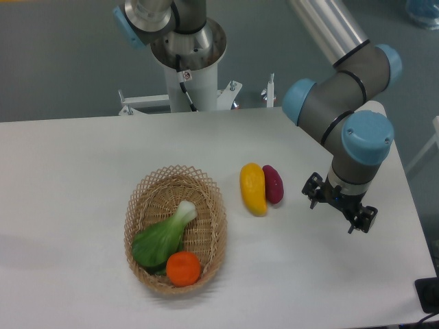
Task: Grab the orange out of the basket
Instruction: 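Move the open gripper over the basket above the orange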
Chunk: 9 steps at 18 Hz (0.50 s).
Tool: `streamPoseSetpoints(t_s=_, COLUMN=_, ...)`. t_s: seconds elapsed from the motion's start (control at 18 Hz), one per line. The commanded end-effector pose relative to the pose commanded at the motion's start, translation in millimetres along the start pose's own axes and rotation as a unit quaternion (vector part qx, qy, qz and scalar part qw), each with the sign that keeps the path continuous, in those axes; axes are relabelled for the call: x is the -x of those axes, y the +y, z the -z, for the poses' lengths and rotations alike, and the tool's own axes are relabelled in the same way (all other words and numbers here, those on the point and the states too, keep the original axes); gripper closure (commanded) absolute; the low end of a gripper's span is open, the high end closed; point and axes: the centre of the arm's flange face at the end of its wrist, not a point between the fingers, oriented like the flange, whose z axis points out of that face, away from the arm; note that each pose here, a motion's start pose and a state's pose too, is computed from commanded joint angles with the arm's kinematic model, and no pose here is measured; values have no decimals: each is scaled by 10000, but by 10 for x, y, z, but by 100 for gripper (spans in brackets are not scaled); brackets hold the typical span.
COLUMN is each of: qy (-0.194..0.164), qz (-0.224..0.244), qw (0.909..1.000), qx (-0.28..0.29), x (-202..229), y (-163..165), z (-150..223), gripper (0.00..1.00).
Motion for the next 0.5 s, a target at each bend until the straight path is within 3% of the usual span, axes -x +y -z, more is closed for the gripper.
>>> streamPoseSetpoints(t_s=0.5, qy=-22, qz=291, qw=9996, qx=-3, x=-124, y=-206, z=-26, gripper=0)
